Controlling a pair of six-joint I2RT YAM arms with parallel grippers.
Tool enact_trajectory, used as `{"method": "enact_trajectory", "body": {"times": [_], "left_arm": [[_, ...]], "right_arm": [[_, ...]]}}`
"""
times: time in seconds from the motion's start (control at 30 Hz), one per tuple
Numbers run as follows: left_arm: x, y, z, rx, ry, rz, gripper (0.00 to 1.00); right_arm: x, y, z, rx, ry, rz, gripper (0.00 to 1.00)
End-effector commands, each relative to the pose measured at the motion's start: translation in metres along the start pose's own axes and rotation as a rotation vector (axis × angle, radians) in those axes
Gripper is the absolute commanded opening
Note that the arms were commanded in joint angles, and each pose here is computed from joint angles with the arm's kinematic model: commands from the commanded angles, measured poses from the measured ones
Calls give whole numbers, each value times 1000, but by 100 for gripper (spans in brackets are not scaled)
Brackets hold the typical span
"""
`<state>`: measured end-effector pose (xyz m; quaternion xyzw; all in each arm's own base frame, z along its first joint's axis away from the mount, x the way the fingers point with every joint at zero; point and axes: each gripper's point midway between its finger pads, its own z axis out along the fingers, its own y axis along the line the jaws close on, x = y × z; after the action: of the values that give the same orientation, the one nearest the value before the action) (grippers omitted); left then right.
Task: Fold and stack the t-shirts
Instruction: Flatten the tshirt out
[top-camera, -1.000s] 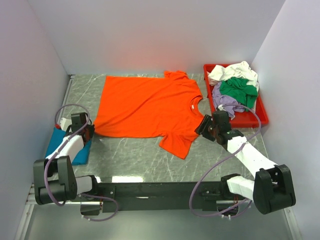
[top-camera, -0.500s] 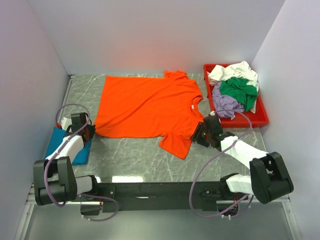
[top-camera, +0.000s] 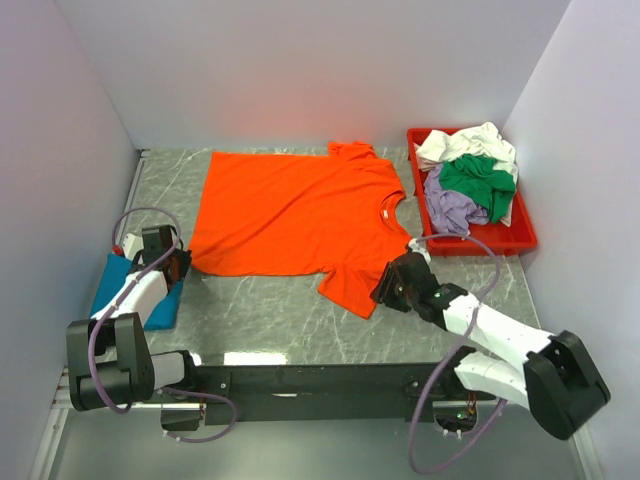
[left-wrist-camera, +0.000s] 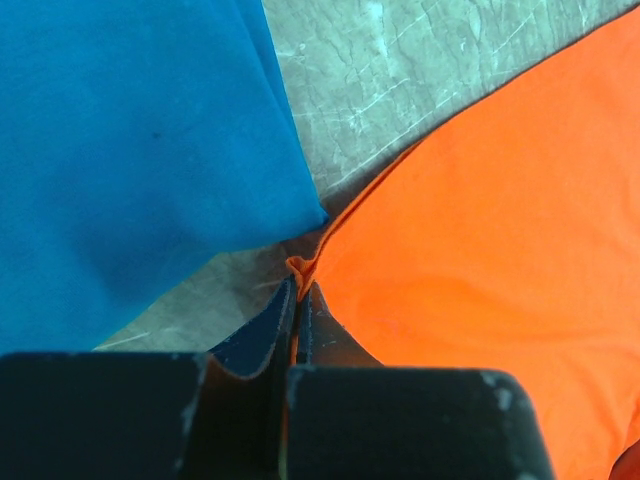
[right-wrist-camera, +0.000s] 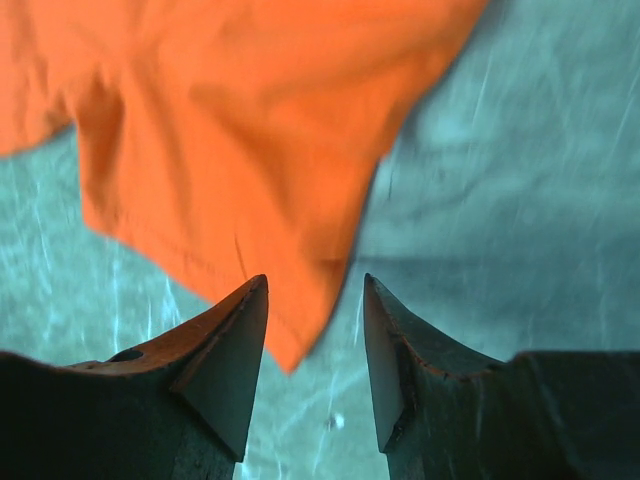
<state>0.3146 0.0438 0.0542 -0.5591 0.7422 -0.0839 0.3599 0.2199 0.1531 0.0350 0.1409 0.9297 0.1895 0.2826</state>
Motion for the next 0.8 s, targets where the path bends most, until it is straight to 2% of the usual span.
{"method": "enact_trajectory", "body": {"times": [0.0,0.3,0.5,0.57,0.6,0.73,0.77], "left_arm": [[-8,-13,-5,46,-18,4,1],[-6,-14,-6,62,-12,-6,1],[-6,-13,-7,60,-9,-1,1],[-6,-14,-8,62,-13,1,1],[-6,-14,-8,61,-14,2,1],[-9,-14,-11,64,-21,7,1],[-10,-15,-11,66,-24,8,1]], "right_arm": [[13,-2,-11,7,-8,30,50],[53,6,-12,9,67,59,50],[53,6,0,39,51,82,49],[51,7,3,38,38,93,45],[50,7,3,41,33,91,43],[44,11,2,31,12,81,17],[43,12,0,33,17,71,2]]}}
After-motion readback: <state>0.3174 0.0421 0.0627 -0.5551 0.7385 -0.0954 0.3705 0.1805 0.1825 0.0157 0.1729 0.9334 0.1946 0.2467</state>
